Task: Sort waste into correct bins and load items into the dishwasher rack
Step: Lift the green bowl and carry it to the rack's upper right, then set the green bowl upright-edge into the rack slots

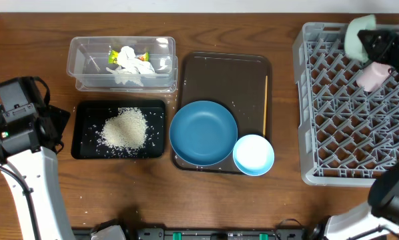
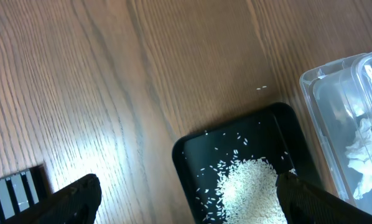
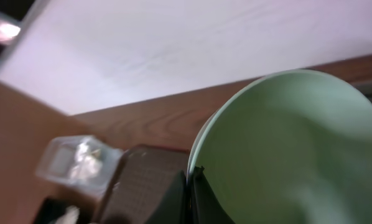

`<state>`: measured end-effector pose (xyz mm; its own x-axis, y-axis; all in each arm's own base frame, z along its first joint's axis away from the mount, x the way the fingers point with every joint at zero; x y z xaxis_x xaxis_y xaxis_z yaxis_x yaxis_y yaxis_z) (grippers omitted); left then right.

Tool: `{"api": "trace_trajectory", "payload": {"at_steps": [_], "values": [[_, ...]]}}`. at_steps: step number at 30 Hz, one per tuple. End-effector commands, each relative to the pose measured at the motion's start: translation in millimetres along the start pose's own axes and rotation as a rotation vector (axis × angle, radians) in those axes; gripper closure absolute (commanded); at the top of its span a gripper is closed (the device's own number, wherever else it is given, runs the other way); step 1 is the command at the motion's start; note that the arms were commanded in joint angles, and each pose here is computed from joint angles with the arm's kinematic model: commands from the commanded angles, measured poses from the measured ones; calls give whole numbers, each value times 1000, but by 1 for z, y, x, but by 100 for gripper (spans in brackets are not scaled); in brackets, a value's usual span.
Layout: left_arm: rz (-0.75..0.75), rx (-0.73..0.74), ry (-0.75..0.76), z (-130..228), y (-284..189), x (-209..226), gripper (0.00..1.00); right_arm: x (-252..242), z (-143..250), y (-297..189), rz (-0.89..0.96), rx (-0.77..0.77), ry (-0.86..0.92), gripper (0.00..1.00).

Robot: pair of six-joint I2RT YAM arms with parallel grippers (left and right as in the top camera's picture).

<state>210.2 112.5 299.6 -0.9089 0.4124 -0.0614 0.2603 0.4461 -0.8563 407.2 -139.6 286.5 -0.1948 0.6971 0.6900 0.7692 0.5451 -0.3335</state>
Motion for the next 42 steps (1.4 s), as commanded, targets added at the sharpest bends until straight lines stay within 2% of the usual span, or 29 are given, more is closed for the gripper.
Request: {"api": "trace_trajectory", "payload": {"at_steps": [1,8,16,23,30,35,42], "values": [[-10,2,-3,0,1,1,8,-13,9,12,-186,66,36,99],[-10,2,-3,0,1,1,8,-46,21,34,-253,113,169,99],[-10,2,-3,0,1,1,8,-46,17,31,-294,101,148,99],[-10,2,-3,0,1,1,8,-56,-22,0,-267,-67,90,99],[-10,2,-3,0,1,1,8,-87,-53,-48,-60,-344,110,99],[-10,2,-3,0,1,1,8,-109,-51,-66,-17,-377,134,99],[-10,2,-3,0,1,1,8,-142,-44,-64,-6,-403,129,99]]}}
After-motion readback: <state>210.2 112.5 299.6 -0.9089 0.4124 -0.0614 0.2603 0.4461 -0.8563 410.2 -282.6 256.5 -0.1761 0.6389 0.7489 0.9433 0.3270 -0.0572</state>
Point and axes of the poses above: each gripper's point midway between its finger pads, its own y axis out along the fingers, its own x axis along the line the jaws close on, z = x × y, the point moved 10 cm from there along -y, back along the fingers, and after that the axes turned 6 degrees about y, right-handed, at the moved point
